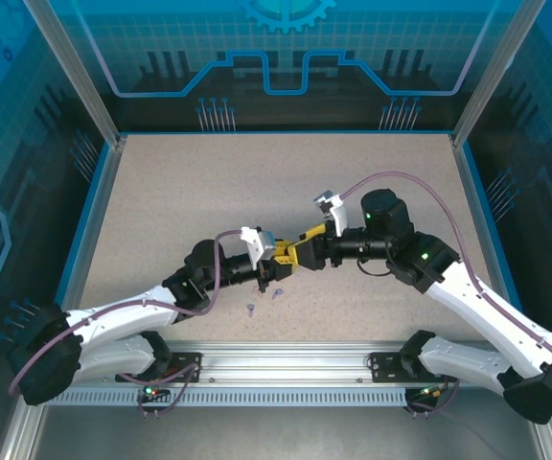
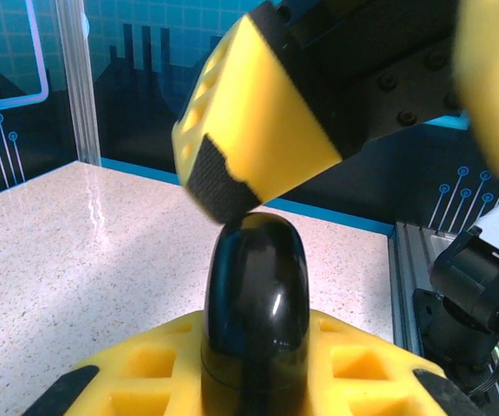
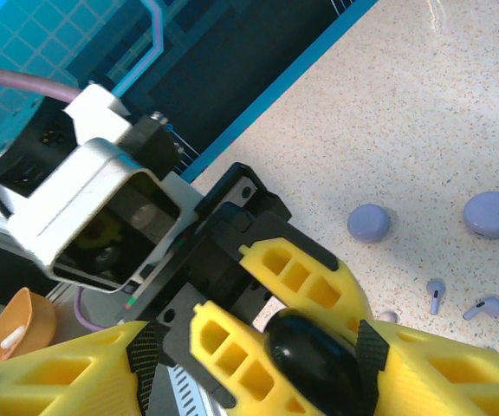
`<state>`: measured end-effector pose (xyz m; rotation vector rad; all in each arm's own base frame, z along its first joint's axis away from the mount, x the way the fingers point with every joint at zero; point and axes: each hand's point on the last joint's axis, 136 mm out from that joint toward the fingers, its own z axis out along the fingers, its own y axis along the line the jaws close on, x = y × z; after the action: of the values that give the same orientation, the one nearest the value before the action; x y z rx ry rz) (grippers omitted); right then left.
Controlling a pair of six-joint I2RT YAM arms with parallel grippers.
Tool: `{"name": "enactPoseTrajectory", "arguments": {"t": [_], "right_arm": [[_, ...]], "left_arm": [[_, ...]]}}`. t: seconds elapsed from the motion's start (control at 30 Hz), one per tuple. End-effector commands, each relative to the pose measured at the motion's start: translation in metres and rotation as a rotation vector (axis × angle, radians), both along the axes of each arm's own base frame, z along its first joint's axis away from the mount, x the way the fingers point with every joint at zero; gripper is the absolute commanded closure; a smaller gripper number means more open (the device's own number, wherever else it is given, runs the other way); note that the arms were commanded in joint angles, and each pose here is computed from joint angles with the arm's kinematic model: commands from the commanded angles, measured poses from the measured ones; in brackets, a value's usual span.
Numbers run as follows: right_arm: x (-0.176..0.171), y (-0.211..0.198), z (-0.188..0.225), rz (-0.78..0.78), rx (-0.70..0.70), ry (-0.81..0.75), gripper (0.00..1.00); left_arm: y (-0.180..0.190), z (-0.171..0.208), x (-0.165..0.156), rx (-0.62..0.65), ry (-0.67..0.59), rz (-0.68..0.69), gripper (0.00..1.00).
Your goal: Insert wireless bluetooth earbuds into charging case
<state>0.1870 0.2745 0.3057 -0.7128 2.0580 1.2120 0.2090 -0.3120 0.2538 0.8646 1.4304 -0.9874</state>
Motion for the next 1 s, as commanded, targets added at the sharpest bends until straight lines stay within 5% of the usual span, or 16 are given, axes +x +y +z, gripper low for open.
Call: {"name": "enactPoseTrajectory", "arguments": {"t": [0.0,0.27,0.5,0.7,0.97], "right_arm": [[-0.007,-0.002,0.005,0.025,0.003,-0.024,0.35],[-0.002,-0.033,0.006,-0.026,-0.144,-0.26,0.21],[-0.035,-0.037,0.02,0.219,-0.169,-0.627,0.1],[-0.045,-0.03,0.018,0.387,-0.221,-0.679,0.15],[-0.033,-0.009,0.016,0.453,-0.207,-0.683,0.32]], "left_arm": [[0.002,-0.002,0.005,0.002,0.005,0.024,1.0],[0.004,0.004,-0.006,-0.001,-0.019,-0.012,1.0],[0.009,0.014,-0.024,0.002,-0.076,-0.076,1.0],[0.012,0.019,-0.034,0.015,-0.122,-0.108,1.0],[0.015,0.024,-0.037,0.02,-0.164,-0.108,1.0]]}}
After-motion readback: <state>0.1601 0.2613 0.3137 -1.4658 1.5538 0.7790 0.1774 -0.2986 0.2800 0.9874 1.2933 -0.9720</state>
